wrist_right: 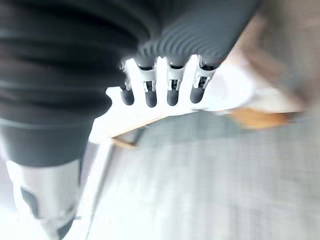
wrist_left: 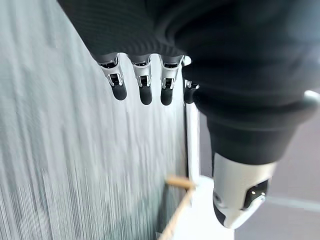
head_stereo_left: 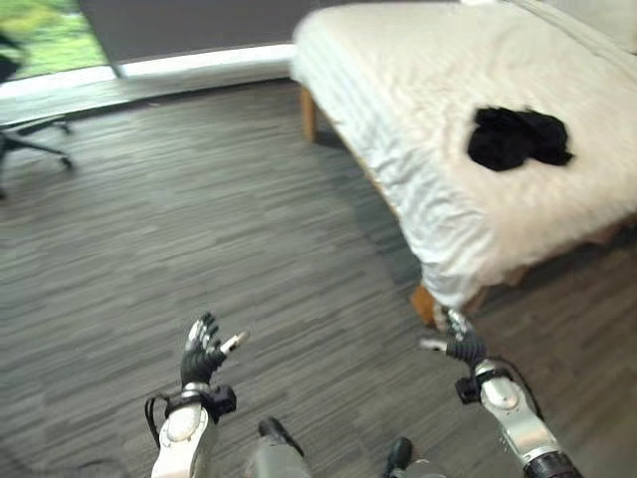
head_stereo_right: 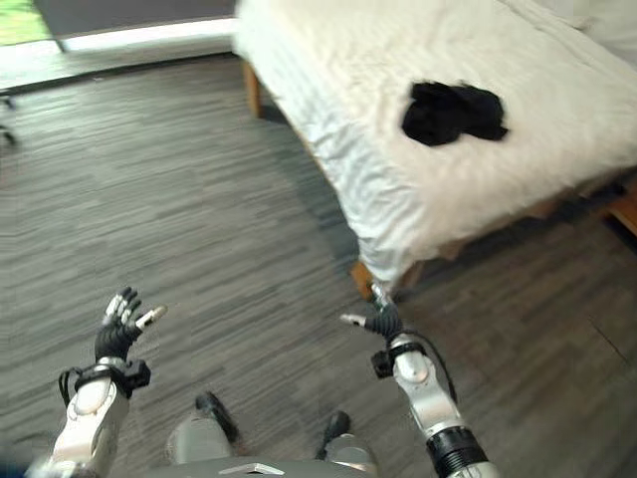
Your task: Pick up bed clothes into laundry basket.
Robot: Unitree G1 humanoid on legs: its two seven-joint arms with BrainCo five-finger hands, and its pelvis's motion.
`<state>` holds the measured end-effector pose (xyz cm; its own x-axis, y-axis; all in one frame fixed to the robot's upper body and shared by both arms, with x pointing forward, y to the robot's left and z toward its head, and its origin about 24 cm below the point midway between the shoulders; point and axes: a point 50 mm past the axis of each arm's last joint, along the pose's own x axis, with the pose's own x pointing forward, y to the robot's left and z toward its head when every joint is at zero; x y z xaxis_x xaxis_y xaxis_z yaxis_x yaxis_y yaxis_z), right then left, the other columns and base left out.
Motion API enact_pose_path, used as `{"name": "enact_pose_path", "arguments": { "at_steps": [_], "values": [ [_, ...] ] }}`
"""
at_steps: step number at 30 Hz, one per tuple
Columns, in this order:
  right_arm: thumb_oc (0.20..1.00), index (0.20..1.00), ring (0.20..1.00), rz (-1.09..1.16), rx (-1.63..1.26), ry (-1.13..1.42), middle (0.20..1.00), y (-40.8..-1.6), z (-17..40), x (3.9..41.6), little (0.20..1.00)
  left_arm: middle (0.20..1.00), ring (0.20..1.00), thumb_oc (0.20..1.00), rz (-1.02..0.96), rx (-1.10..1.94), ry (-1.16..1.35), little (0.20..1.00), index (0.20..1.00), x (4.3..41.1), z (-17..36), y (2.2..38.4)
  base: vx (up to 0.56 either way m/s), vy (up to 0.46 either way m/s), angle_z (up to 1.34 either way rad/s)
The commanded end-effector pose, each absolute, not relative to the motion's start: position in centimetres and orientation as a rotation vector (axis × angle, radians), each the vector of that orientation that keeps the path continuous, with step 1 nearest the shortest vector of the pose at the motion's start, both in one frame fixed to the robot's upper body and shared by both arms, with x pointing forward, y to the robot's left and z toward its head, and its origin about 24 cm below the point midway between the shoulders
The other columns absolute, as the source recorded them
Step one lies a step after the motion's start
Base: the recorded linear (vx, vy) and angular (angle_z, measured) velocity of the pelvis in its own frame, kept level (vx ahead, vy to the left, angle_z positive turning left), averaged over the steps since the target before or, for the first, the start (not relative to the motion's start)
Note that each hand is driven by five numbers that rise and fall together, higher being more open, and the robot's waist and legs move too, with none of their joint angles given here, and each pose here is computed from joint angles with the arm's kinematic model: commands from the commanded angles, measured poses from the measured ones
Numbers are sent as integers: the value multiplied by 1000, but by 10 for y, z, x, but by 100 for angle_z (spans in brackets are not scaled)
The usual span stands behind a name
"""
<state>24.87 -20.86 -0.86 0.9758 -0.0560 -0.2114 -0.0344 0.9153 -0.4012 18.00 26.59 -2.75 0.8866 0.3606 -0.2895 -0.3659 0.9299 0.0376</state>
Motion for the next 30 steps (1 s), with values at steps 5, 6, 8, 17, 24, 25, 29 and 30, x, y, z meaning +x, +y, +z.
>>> {"name": "enact_pose_path", "arguments": {
  "at_steps": [5, 6, 8, 17, 24, 25, 29, 30],
  "values": [
    [1000, 1000, 1000, -45, -658, -43, 1000, -211, 45, 275, 1000, 1000, 1000, 1000, 195, 219, 105, 1000, 1000, 203, 18, 258, 9, 203, 111],
    [1000, 1000, 1000, -60, -665, -48, 1000, -213, 46, 274, 1000, 1000, 1000, 1000, 173, 231, 88, 1000, 1000, 205, 22, 254, 57, 79, 48],
    [1000, 1000, 1000, -94, -674, -57, 1000, -220, 49, 273, 1000, 1000, 1000, 1000, 141, 258, 54, 1000, 1000, 210, 29, 248, 0, 13, 57],
    [1000, 1000, 1000, -171, -700, -16, 1000, -238, 48, 275, 1000, 1000, 1000, 1000, 136, 307, 25, 1000, 1000, 239, 38, 255, 227, -121, 40],
    [1000, 1000, 1000, -160, -695, 2, 1000, -247, 52, 277, 1000, 1000, 1000, 1000, 164, 291, 13, 1000, 1000, 239, 37, 253, 264, -134, -23],
    [1000, 1000, 1000, -168, -686, -20, 1000, -250, 59, 278, 1000, 1000, 1000, 1000, 171, 277, 6, 1000, 1000, 239, 38, 253, 204, -196, -44],
    [1000, 1000, 1000, -211, -622, -87, 1000, -255, 75, 275, 1000, 1000, 1000, 1000, 178, 231, -10, 1000, 1000, 240, 40, 250, 200, -248, -36],
    [1000, 1000, 1000, -218, -607, -91, 1000, -255, 75, 273, 1000, 1000, 1000, 1000, 177, 221, -8, 1000, 1000, 240, 39, 248, 223, -144, -51]
  ]
}}
